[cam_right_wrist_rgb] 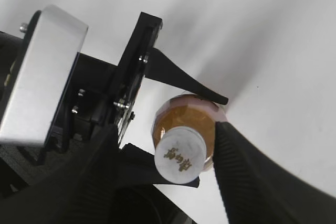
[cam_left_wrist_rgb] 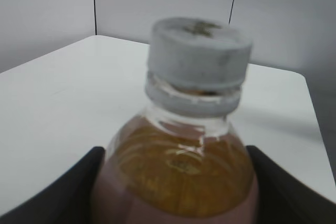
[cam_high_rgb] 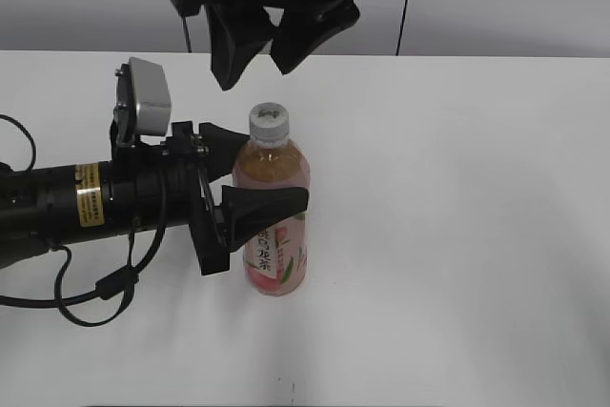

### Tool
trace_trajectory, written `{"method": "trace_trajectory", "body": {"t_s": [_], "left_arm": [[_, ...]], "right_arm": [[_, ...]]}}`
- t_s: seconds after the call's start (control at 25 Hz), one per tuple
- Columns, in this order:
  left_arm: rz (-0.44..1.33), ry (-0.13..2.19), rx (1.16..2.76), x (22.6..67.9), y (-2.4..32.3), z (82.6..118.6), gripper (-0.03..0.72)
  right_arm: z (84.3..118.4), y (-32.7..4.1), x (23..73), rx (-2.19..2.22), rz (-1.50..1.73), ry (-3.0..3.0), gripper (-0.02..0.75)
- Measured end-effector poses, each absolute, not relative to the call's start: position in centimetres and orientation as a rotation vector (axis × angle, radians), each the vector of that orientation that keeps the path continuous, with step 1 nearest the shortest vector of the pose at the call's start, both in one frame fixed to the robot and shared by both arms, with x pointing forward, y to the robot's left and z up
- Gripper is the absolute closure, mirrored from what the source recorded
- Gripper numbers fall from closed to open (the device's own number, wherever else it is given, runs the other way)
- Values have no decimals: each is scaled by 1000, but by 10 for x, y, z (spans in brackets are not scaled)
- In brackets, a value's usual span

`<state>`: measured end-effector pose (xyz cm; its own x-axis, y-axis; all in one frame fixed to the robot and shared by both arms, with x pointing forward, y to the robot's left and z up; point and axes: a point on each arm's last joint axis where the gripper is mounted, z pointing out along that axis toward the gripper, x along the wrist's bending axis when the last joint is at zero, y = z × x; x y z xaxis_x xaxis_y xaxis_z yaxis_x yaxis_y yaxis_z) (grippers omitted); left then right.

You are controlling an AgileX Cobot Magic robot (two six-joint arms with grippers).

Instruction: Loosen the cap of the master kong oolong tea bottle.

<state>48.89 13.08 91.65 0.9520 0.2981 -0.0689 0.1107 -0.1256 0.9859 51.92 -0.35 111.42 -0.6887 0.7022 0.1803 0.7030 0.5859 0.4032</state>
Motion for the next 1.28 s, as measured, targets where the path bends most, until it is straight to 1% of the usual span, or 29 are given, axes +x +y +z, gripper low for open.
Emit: {"method": "trace_trajectory", "body": {"t_s": [0.32,0.68,1.28], "left_arm": [[165,311,1698,489,131,917,221],[165,311,1698,489,131,917,221],[165,311,1698,489,131,917,221]], "right_arm": [[1095,-5,517,-1275,-614,-2764,304],[1092,-4,518,-1372,-595,-2701,304],[1085,-4,517,-1400,-560,-2678,304]]}}
